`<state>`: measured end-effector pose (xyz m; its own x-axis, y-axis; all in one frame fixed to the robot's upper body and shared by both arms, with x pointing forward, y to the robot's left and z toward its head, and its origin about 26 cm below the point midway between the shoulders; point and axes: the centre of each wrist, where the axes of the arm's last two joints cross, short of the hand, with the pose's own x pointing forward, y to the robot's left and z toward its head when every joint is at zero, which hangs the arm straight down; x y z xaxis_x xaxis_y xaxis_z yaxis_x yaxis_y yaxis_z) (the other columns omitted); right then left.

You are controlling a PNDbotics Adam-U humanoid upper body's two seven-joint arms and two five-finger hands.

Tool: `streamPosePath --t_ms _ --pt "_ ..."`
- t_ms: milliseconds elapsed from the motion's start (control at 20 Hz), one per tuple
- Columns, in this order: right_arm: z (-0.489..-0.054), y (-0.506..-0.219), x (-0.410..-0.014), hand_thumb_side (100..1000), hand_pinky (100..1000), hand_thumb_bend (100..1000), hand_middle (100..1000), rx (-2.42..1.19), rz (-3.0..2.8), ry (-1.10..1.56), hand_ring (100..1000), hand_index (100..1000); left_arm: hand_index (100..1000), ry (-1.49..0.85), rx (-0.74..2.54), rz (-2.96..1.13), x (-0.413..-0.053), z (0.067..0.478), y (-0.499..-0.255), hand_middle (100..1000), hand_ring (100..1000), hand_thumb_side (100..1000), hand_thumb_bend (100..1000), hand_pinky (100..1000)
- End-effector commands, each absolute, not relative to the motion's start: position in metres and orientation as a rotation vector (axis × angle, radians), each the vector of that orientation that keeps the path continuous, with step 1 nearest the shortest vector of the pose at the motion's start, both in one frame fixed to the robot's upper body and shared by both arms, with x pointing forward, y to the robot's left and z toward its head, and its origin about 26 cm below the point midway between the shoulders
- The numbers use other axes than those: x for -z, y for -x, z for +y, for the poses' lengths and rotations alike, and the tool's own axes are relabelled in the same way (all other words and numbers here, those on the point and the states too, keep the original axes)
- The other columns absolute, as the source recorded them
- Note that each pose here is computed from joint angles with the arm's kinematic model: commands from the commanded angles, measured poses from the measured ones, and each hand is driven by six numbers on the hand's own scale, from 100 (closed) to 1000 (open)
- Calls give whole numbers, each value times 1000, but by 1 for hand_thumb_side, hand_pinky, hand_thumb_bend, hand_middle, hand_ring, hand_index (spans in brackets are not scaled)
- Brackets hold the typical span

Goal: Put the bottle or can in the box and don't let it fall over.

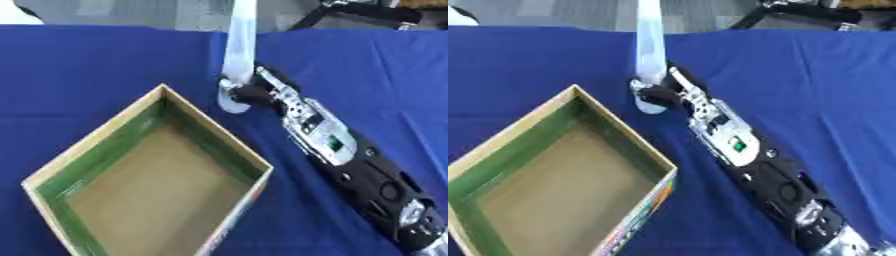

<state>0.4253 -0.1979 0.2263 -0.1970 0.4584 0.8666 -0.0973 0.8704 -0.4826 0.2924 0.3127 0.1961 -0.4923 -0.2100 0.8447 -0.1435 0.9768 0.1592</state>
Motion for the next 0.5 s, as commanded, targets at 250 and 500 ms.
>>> streamPosePath --t_ms 250,500 --pt "-200 -424 -223 234 1000 100 1000 -448 -1659 258 1000 848 930 -261 91 -2124 -204 315 -289 1000 1000 141 490 1000" --pt "-199 -423 -227 327 1000 100 1000 -418 -1628 188 1000 803 931 -261 89 -2123 -204 315 -289 1000 1000 139 483 1000"
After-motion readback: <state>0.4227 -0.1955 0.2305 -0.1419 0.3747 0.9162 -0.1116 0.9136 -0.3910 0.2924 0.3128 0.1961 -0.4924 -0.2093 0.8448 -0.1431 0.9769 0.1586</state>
